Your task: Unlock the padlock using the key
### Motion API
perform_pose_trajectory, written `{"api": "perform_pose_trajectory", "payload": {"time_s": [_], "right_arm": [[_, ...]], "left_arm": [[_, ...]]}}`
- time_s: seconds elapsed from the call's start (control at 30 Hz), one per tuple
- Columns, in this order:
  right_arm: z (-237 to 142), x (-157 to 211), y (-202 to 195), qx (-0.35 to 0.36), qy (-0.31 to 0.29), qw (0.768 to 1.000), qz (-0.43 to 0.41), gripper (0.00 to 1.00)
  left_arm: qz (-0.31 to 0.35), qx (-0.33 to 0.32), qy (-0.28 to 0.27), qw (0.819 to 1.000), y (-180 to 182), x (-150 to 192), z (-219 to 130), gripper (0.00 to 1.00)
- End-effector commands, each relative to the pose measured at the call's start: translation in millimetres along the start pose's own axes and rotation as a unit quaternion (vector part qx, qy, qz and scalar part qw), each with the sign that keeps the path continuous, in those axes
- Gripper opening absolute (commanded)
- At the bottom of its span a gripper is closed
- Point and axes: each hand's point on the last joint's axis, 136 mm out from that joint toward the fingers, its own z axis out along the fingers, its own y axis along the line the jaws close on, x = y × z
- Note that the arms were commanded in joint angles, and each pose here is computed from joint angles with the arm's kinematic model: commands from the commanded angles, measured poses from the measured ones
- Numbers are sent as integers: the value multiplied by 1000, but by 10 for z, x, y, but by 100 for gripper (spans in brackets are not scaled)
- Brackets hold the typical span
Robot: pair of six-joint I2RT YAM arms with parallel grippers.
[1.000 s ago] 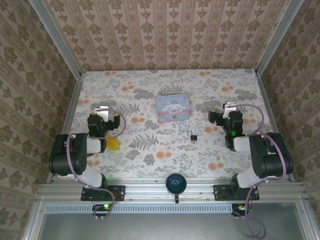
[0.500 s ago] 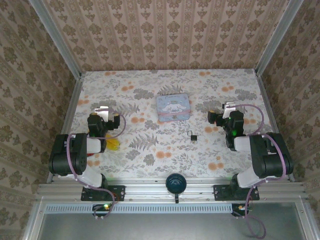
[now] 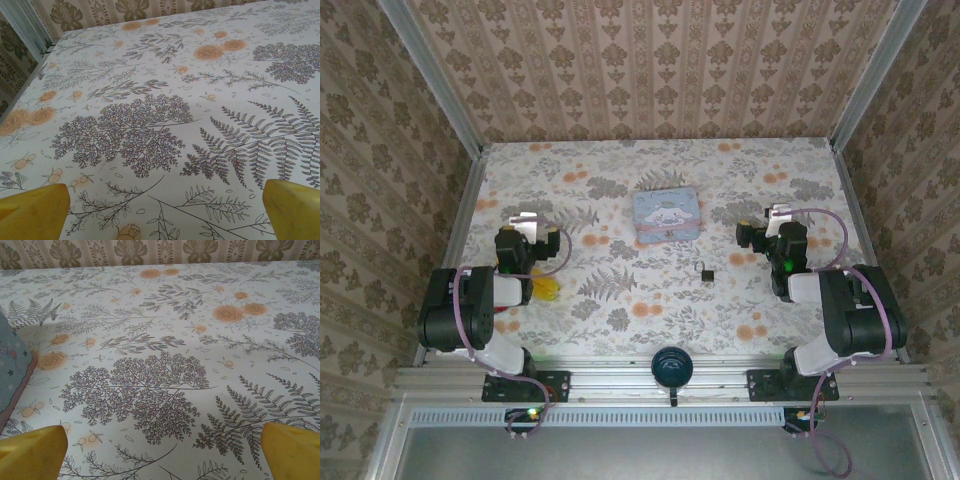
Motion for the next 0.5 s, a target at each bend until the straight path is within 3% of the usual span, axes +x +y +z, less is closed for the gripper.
{"api": "perform_pose_trajectory", "payload": {"time_s": [0.0,0.47], "right_arm": [[27,-50,-9,7,-4,1000,-1,100],[27,-53,-5,6,-5,1000,-1,100]], "left_arm": [[-7,0,-15,1000,6,-118,24,100],[-8,0,-16,1000,7,-121,23,100]]}}
